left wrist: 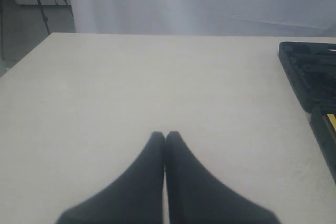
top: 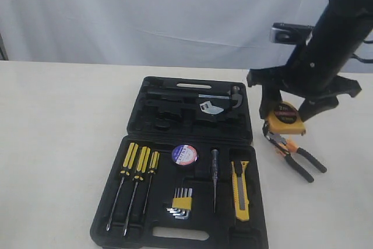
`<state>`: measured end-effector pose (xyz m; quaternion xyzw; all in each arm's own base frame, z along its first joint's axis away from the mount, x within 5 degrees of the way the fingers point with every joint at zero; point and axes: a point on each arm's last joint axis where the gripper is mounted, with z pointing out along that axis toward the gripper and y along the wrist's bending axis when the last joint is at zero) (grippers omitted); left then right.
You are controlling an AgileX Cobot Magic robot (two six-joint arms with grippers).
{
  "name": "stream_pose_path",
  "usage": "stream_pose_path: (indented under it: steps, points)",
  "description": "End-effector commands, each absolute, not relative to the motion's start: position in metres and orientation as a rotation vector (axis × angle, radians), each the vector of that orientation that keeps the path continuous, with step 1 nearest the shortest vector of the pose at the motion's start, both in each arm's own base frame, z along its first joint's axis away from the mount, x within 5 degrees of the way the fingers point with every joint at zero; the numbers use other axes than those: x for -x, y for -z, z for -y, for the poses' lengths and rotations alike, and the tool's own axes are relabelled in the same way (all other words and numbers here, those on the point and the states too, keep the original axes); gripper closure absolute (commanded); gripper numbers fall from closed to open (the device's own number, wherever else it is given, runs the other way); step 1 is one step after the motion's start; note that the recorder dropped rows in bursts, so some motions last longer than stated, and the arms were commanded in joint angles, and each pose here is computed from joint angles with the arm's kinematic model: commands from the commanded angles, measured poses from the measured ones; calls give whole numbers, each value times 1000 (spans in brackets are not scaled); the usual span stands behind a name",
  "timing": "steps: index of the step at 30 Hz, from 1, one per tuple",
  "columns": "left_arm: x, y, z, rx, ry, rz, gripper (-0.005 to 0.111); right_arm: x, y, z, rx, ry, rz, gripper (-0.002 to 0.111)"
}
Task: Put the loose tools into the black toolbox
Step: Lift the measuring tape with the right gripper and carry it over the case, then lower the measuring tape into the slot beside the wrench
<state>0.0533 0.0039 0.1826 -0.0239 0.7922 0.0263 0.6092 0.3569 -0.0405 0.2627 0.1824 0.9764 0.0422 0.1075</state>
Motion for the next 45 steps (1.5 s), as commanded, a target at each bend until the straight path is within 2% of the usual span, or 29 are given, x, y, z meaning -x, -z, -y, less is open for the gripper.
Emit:
stream_pose_path:
  steps: [1, 6, 13, 23, 36, 45]
  points:
    - [-53, -182, -4, 56, -53, -1825, 107, -395, -264, 46, -572, -135, -2866, 85]
    - [-53, -182, -4, 56, -53, -1825, 107, -433, -249, 41, -553, -140, -2843, 85]
    - [-53, -182, -4, 56, -53, -1825, 107, -472, -205, 30, -530, -140, -2861, 85]
    - [-53, -182, -4, 56, -53, -1825, 107, -492, -160, 34, -520, -90, -2877, 85]
    - [-53, -182, -4, 56, -53, -1825, 107, -493, -152, 34, -687, -111, -2864, 85]
    - [-53, -182, -4, 56, -53, -1825, 107, -492, -152, 3, -653, -79, -2890, 85]
